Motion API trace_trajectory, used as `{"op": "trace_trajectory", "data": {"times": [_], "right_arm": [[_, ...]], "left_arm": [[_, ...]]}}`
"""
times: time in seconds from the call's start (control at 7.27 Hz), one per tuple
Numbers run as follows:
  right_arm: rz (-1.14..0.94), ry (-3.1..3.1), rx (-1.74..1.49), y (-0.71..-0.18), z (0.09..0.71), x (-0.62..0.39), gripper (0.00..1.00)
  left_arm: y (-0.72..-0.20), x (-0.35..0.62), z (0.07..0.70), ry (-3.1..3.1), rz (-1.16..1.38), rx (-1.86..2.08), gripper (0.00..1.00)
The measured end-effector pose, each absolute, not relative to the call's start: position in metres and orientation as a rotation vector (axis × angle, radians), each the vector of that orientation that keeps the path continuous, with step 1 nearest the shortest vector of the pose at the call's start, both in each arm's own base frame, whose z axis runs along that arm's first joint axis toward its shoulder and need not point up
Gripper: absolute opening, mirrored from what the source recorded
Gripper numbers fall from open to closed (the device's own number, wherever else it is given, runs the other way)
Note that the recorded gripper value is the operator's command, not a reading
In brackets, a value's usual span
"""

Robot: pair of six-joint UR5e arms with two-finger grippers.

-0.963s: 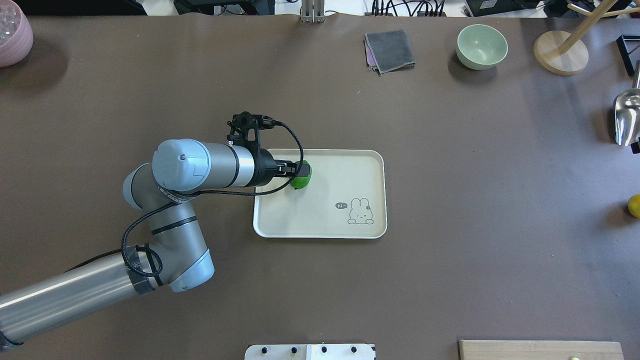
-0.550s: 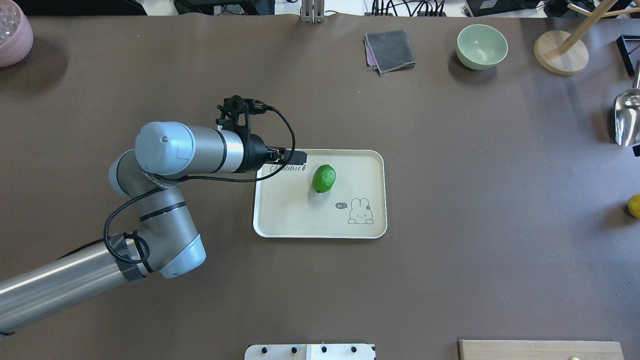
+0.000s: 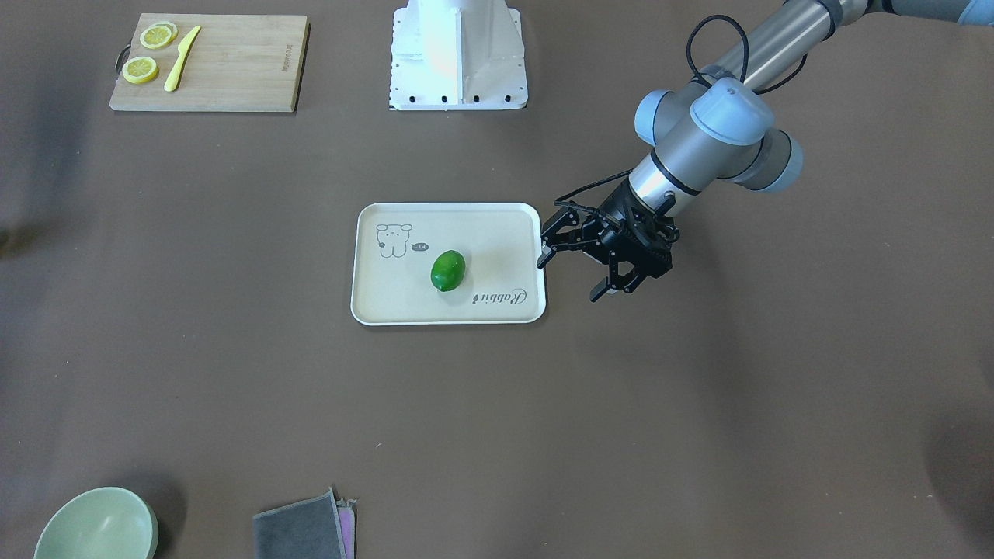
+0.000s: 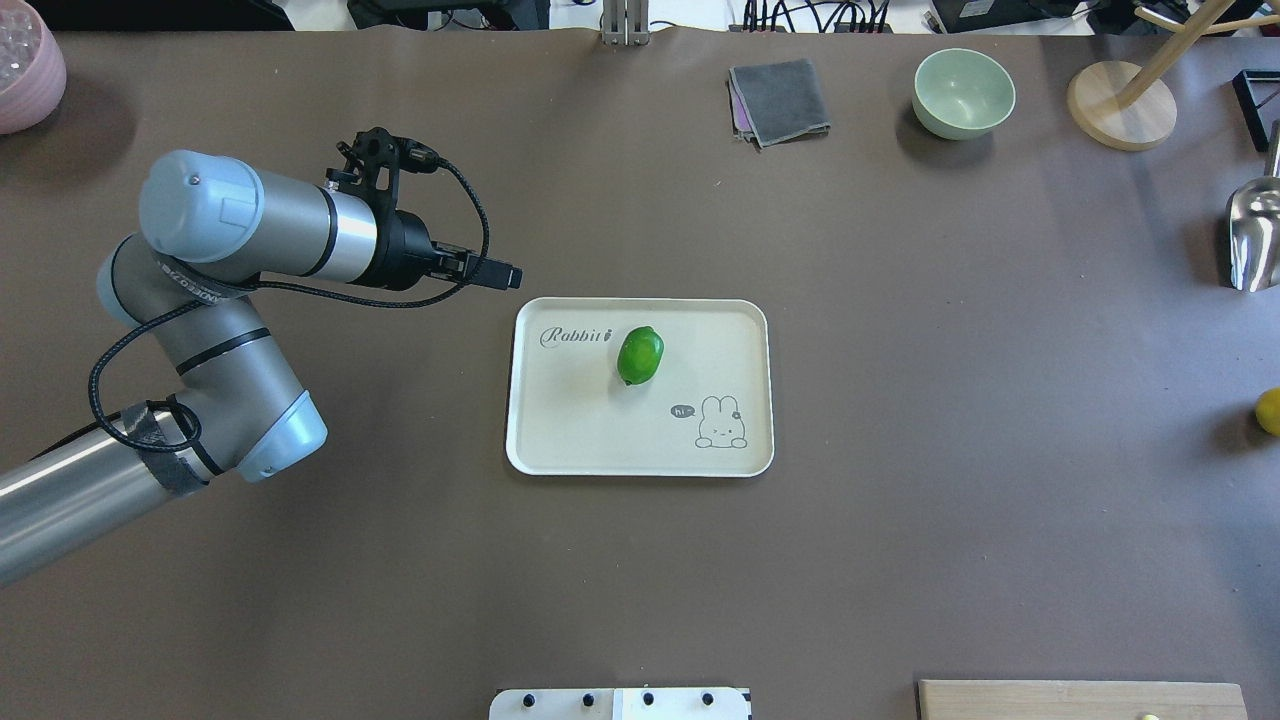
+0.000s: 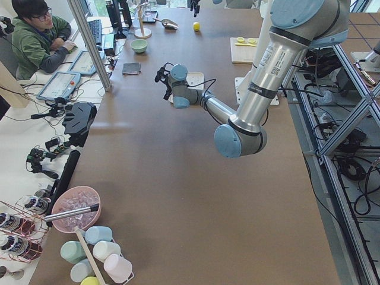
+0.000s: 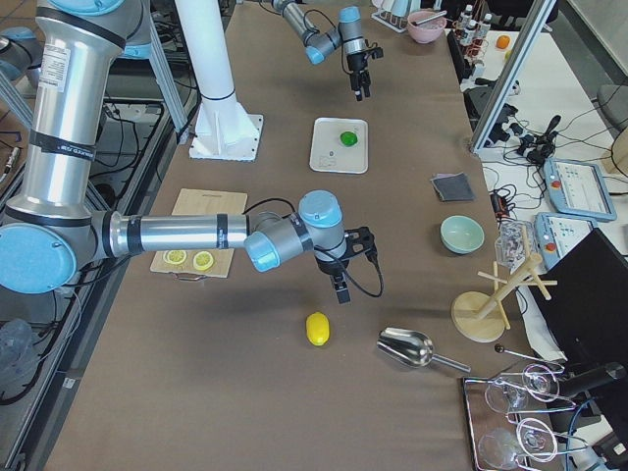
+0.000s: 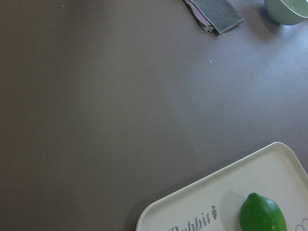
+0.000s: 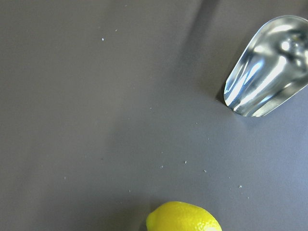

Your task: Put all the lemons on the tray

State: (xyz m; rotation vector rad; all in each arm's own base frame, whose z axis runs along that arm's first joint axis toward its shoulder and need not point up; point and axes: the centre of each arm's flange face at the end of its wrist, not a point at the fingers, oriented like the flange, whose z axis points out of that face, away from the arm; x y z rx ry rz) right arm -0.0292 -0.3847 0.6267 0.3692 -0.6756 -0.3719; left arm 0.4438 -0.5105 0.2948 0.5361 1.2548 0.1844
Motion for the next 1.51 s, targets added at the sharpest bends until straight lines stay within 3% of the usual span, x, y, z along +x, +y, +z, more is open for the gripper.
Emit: {"op": "trace_trajectory", "data": {"times": [0.83,1.51], "right_arm": [[-1.014,-0.488,0.569,-0.376,0.671,-0.019,1.00],[-1.231,-0.437,0.581,-0.398,0.707,-0.029,1.00]], "left_arm": [[-0.510,0.444,0.301,1.250,0.186,0.532,0.99],[-0.509,0.446,0.302,1.249,0.187,0.529,0.99]]}}
